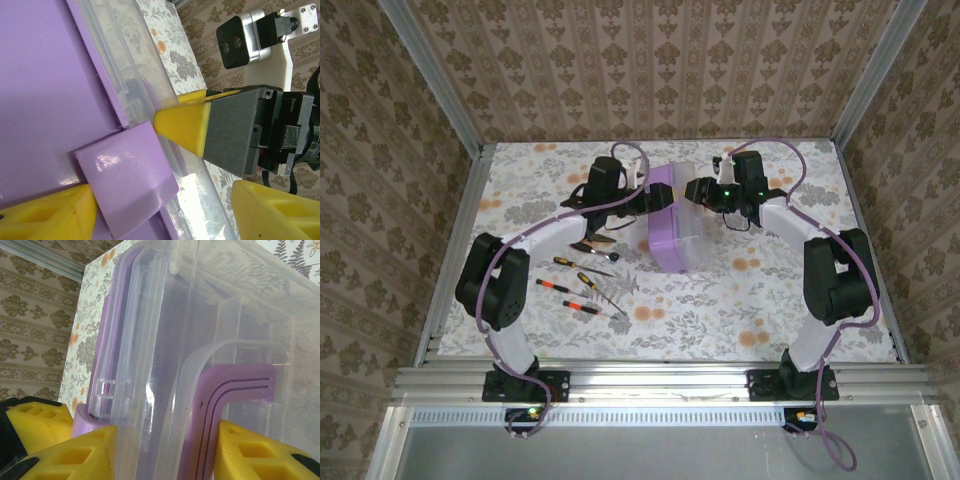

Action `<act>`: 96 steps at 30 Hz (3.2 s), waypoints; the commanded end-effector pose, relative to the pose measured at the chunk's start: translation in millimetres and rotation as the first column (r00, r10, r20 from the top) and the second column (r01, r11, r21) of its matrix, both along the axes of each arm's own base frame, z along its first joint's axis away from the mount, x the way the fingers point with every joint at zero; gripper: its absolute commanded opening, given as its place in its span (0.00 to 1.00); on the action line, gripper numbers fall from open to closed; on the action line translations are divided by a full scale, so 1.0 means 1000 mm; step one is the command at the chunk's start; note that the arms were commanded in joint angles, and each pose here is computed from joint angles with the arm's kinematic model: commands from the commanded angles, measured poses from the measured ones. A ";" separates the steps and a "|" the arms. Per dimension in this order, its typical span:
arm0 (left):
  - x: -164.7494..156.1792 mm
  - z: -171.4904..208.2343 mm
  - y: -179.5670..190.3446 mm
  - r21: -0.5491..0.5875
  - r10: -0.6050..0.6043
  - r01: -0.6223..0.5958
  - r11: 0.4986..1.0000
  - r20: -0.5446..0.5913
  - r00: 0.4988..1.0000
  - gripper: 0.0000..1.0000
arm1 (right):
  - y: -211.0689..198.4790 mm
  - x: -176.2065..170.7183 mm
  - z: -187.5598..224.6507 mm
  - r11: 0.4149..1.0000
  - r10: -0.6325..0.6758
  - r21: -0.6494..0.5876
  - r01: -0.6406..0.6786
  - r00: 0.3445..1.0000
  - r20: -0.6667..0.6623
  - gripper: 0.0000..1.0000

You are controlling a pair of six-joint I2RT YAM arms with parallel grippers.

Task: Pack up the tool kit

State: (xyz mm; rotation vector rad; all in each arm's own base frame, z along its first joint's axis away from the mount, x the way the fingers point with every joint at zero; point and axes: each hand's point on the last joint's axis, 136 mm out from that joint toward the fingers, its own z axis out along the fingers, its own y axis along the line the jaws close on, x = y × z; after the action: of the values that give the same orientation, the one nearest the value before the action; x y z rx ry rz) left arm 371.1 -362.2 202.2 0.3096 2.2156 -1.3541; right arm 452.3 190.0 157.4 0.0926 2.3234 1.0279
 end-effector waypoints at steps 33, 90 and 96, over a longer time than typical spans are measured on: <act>-0.008 0.049 0.000 -0.116 0.004 0.013 0.993 0.146 0.989 0.69 | 0.026 -0.018 -0.030 0.996 0.089 0.011 -0.088 0.991 -0.099 0.46; -0.010 -0.068 0.046 0.089 0.094 -0.092 0.992 -0.011 0.996 0.69 | 0.012 -0.012 0.030 0.996 0.086 -0.029 -0.086 0.996 0.002 0.65; -0.012 -0.068 0.055 0.161 0.099 -0.098 0.982 -0.002 0.995 0.69 | 0.006 -0.012 0.027 0.996 0.073 -0.048 -0.073 0.997 -0.003 0.65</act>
State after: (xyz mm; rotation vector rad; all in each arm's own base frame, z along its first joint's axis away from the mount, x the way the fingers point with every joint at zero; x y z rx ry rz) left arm 372.3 -326.8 186.3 0.2912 2.0998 -1.2457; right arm 438.0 197.1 181.2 0.0013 2.3613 1.0281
